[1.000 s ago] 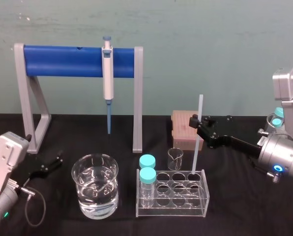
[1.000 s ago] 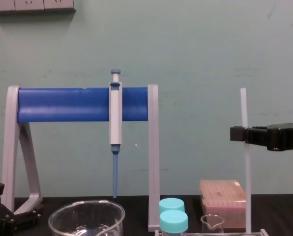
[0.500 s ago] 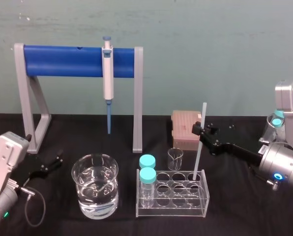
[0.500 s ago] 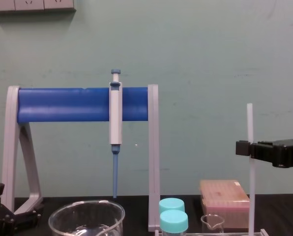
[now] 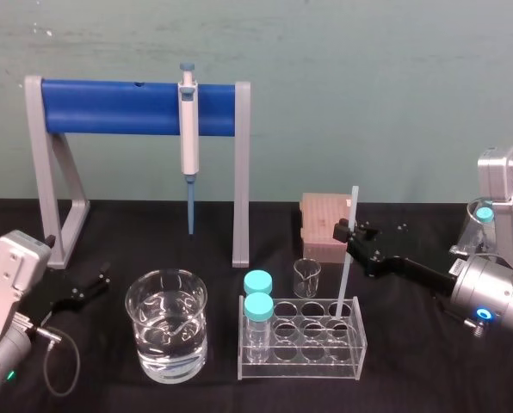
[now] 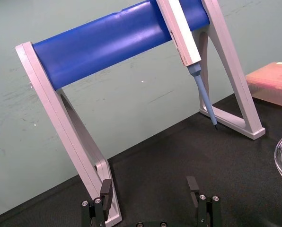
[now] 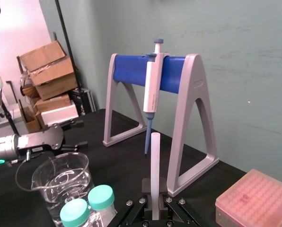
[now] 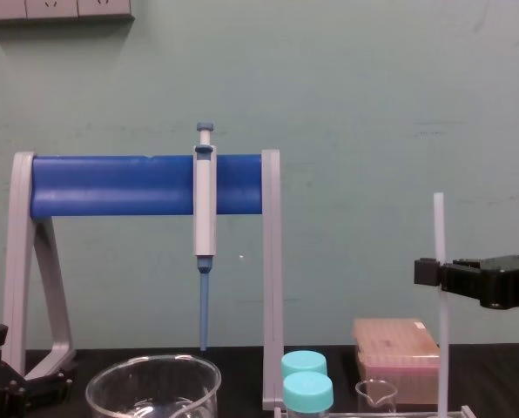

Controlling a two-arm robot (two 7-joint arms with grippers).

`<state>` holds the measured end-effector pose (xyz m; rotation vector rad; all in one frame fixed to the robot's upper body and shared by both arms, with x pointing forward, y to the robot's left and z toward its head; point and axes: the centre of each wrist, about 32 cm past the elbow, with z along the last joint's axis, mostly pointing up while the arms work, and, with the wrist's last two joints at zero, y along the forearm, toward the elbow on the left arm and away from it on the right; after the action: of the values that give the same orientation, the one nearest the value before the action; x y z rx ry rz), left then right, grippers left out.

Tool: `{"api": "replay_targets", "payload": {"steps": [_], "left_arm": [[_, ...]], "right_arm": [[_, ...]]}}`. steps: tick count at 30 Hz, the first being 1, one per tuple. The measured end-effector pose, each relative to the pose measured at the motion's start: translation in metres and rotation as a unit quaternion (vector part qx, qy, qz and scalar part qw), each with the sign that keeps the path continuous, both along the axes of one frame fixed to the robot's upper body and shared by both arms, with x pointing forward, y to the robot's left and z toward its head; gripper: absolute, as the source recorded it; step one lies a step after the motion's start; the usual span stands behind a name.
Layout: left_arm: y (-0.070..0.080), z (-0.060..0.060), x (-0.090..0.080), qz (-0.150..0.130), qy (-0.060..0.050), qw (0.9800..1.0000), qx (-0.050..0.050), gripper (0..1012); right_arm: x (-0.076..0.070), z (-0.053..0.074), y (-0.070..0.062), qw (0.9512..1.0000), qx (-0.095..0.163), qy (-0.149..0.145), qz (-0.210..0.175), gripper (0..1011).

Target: Pick up the stirring rod with one hand, then place it down.

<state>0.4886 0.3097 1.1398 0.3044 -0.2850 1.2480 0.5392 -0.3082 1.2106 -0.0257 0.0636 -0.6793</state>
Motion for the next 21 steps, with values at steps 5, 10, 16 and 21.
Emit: {"api": "replay_targets", "payload": {"steps": [5, 10, 16, 21], "left_arm": [[0.000, 0.000, 0.000, 0.000, 0.000, 1.0000, 0.000, 1005], [0.000, 0.000, 0.000, 0.000, 0.000, 1.0000, 0.000, 1005], [0.000, 0.000, 0.000, 0.000, 0.000, 1.0000, 0.000, 1005], [0.000, 0.000, 0.000, 0.000, 0.000, 1.0000, 0.000, 1005]], "right_arm": [[-0.001, -0.001, 0.001, 1.0000, -0.006, -0.001, 0.008, 72], [-0.001, -0.006, 0.002, 0.9998, -0.010, -0.008, 0.015, 72], [-0.001, -0.012, 0.003, 0.9995, -0.015, -0.019, 0.022, 72], [-0.001, -0.019, 0.002, 0.9993, -0.017, -0.024, 0.023, 71]]}}
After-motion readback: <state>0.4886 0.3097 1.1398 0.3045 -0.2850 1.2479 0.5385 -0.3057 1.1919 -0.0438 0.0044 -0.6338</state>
